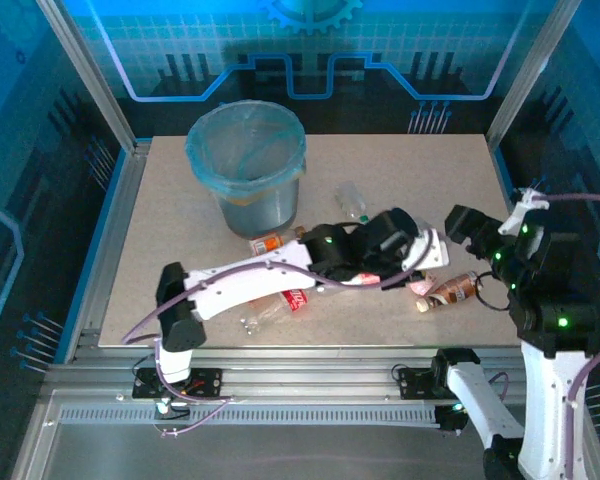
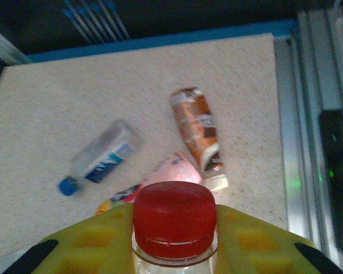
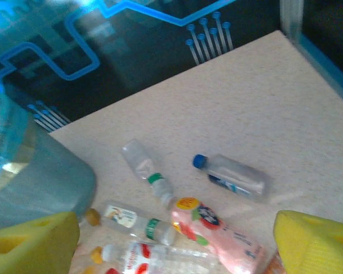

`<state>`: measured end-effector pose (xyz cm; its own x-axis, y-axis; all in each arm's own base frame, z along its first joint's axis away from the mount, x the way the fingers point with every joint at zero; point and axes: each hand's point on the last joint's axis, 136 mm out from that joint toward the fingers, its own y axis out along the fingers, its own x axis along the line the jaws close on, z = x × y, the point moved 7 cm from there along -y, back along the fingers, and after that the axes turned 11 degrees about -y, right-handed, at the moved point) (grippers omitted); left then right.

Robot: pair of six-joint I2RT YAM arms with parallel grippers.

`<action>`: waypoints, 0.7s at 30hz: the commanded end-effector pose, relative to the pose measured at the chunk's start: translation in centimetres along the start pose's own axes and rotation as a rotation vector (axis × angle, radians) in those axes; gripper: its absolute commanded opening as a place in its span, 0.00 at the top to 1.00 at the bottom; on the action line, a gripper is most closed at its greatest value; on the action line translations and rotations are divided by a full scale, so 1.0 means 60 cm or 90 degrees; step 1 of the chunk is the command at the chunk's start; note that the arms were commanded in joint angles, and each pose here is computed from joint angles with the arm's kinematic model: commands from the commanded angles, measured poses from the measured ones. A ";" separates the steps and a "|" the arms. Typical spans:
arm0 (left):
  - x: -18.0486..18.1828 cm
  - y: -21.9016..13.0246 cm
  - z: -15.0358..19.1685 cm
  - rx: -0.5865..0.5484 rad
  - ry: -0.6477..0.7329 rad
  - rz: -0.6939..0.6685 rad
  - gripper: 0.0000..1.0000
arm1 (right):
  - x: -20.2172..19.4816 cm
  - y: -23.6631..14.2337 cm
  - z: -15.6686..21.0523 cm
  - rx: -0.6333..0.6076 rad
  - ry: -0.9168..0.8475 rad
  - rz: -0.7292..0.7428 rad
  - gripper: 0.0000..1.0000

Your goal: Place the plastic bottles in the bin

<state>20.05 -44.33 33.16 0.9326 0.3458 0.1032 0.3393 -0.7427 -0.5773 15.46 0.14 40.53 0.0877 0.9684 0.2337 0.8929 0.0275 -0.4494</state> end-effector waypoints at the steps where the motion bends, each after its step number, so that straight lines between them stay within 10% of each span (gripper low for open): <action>1: 0.064 -0.098 -0.057 -0.123 -0.064 -0.065 1.00 | 0.030 -0.005 -0.048 -0.043 0.025 -0.080 0.13; 13: 0.311 -0.389 -0.142 -0.510 -0.248 -0.322 1.00 | 0.172 0.028 -0.105 -0.062 -0.051 -0.235 0.18; 21: 0.474 -0.482 -0.100 -0.578 -0.370 -0.535 1.00 | 0.362 0.060 -0.064 -0.024 -0.208 -0.396 0.17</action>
<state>35.46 -19.67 56.39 0.4130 0.8865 -0.2087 0.9053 -0.3746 0.2003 22.02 18.11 46.38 -0.5214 0.8283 0.2050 0.7570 0.5598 -0.3369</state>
